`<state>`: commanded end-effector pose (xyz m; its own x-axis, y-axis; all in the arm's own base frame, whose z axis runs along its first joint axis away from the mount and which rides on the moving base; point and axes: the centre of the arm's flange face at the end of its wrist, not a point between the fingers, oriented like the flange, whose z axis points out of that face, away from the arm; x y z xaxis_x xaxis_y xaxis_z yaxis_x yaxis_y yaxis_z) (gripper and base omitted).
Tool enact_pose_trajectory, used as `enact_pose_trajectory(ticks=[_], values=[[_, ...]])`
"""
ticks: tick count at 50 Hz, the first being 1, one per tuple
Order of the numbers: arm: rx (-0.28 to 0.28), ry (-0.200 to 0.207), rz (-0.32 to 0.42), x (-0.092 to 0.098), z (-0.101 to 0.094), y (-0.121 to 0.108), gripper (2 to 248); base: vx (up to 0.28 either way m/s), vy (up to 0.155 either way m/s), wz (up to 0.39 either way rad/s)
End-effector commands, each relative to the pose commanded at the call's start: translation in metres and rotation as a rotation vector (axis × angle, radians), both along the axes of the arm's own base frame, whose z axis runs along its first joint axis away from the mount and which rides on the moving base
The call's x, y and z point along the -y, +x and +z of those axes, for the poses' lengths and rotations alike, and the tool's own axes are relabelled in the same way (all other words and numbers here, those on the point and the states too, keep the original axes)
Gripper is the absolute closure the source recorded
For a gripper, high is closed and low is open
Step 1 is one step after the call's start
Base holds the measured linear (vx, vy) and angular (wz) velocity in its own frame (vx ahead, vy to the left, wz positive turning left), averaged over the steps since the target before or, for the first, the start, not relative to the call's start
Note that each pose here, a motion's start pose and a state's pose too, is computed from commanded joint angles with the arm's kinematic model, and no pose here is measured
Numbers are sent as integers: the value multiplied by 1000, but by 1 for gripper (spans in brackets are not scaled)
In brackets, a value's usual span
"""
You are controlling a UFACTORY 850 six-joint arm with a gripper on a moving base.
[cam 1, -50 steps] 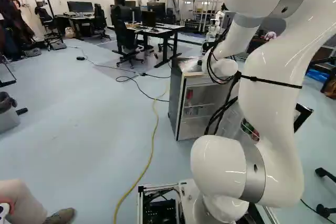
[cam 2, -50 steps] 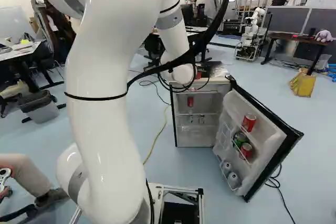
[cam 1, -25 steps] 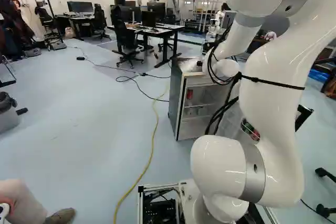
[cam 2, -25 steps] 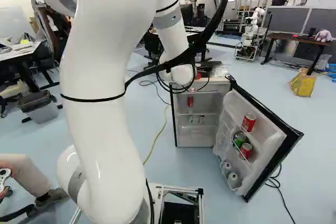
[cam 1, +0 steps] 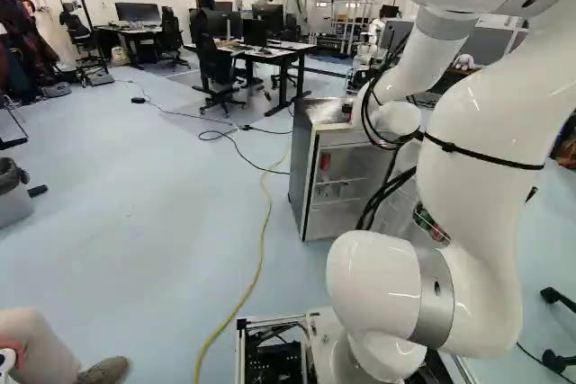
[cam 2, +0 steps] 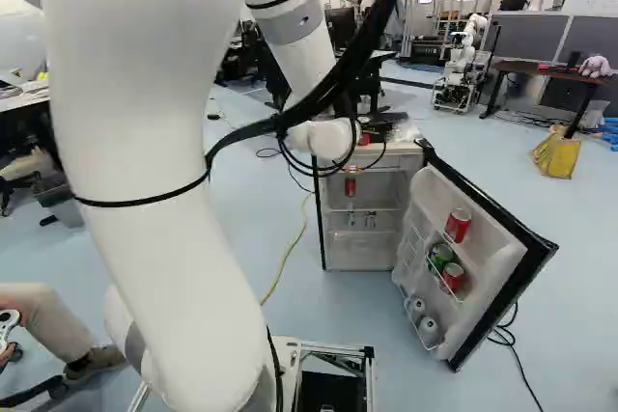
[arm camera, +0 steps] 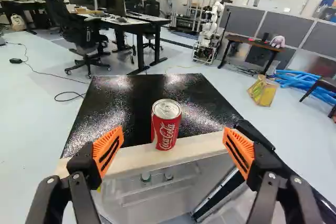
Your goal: Grab a drink from the fridge
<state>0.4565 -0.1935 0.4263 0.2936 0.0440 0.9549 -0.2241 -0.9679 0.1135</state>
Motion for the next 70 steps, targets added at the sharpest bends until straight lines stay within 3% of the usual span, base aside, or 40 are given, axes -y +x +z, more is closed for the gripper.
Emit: enact_pose_trajectory(ticks=[22, 70], values=[[-1, 5, -92, 20, 20, -35, 3, 0, 0, 0], [-65, 81, -353, 90, 55, -79, 3, 0, 0, 0]])
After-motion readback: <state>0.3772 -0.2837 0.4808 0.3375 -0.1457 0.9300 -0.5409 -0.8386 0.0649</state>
